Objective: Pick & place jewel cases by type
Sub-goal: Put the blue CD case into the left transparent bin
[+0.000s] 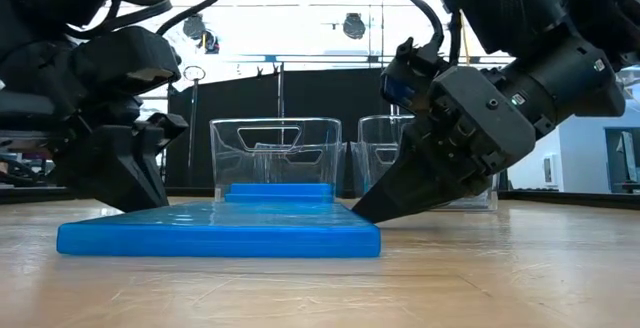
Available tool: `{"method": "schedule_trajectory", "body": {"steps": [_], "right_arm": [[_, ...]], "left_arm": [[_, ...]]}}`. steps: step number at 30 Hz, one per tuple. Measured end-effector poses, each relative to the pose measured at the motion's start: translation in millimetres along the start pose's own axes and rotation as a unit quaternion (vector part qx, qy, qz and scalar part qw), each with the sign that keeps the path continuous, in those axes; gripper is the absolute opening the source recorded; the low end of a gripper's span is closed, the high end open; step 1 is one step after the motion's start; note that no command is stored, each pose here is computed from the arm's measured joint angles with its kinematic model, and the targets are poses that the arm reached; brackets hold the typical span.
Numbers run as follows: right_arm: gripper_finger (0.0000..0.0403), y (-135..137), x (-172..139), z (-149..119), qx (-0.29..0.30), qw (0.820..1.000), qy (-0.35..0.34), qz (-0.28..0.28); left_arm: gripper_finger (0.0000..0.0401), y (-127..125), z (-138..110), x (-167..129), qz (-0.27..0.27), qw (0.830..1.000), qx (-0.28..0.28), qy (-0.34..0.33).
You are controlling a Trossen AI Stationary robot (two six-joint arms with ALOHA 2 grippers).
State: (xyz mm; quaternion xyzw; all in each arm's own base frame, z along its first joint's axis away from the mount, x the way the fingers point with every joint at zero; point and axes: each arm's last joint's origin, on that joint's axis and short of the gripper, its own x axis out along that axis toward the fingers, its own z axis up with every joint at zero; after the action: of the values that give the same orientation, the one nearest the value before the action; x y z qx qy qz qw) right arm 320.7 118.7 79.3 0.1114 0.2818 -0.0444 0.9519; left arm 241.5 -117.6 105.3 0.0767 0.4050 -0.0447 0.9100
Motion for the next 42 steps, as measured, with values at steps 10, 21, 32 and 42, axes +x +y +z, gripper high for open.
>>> {"method": "schedule_trajectory", "body": {"steps": [10,21,32,42], "right_arm": [[0.0,0,0,0,-0.002,1.0,-0.002,0.002],[0.0,0,0,1,-0.003,1.0,-0.002,0.002],[0.0,0,0,1,-0.011,1.0,-0.002,0.002],[0.0,-1,0,1,-0.046,0.999,-0.003,0.0]], "left_arm": [[0.0004,17,5,-30,0.021,0.999,0.032,0.027],[0.0005,62,23,-57,-0.044,0.996,0.072,-0.024],[0.0006,83,-11,-43,-0.142,0.982,0.054,-0.114],[0.0003,68,-43,-42,-0.098,0.987,0.011,-0.129]]}}
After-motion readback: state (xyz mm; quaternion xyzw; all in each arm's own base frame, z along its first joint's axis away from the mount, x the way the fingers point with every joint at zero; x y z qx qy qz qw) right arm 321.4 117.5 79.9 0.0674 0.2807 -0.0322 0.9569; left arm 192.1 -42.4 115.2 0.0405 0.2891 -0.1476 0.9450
